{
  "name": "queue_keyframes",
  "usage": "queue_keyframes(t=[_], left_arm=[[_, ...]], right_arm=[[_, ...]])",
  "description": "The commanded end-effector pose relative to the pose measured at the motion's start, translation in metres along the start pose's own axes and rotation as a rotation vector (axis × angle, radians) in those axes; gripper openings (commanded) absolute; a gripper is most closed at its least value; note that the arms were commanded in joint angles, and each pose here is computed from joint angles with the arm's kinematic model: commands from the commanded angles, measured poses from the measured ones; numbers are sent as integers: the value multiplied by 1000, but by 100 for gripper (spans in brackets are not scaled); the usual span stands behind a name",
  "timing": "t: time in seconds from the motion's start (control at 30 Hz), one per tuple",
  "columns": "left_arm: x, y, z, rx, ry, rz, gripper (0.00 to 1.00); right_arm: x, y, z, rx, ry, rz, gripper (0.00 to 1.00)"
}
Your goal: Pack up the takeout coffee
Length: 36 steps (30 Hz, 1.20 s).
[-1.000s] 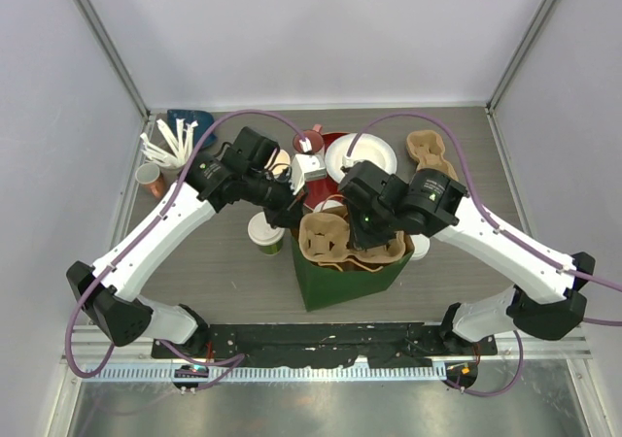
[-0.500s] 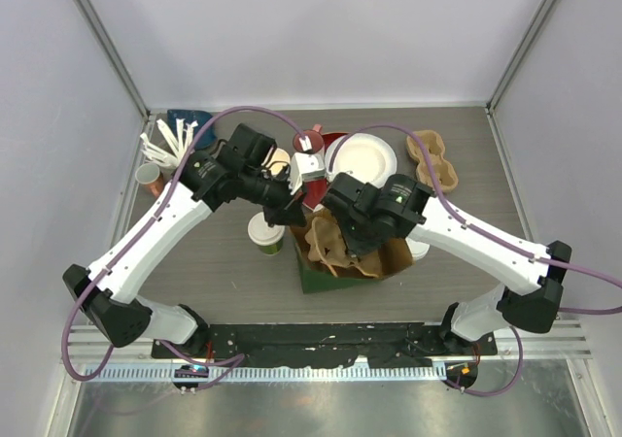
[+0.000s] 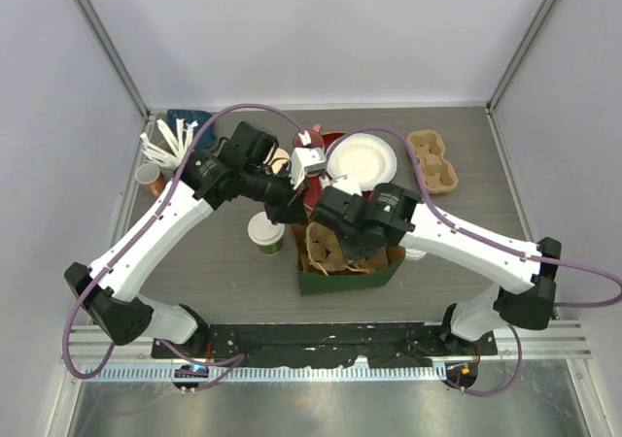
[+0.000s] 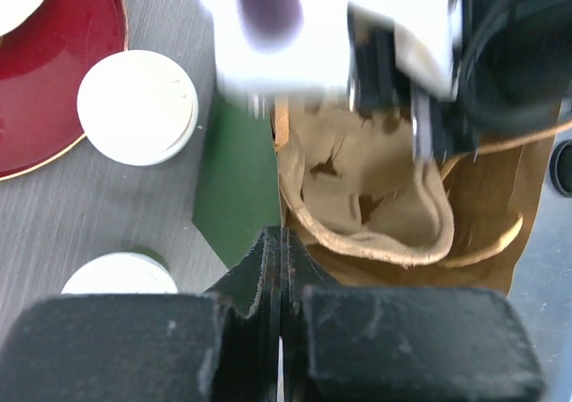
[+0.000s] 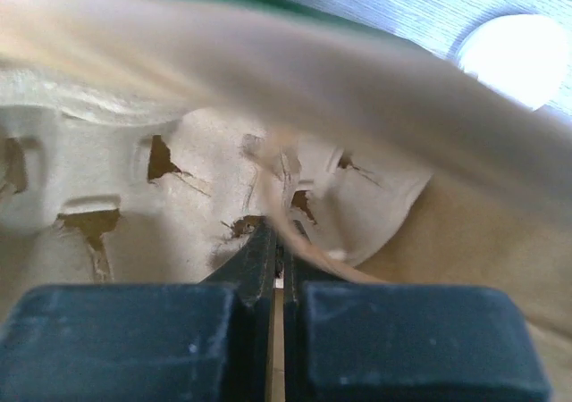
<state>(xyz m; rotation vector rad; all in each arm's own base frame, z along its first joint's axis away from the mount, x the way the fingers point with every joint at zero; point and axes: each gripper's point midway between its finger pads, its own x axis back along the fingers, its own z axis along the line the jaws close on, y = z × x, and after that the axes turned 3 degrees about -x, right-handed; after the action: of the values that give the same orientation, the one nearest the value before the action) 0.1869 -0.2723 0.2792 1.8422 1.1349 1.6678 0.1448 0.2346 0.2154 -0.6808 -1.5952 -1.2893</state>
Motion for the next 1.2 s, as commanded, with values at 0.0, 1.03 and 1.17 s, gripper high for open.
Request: queue_keyframes(t=[0.0,1.03,1.17], left_arm=[[1,29,-17,102,-23,-72,0],[-14,23,-15,234,-10,-84,0],[-15,25,-12,228,2,-99,0]], right_arm=[[-2,-15,-6,67,-169,27,1],[-50,-60,-27,-253,-380,74,1],[-55,-61,-21,-260,-350,74,1]])
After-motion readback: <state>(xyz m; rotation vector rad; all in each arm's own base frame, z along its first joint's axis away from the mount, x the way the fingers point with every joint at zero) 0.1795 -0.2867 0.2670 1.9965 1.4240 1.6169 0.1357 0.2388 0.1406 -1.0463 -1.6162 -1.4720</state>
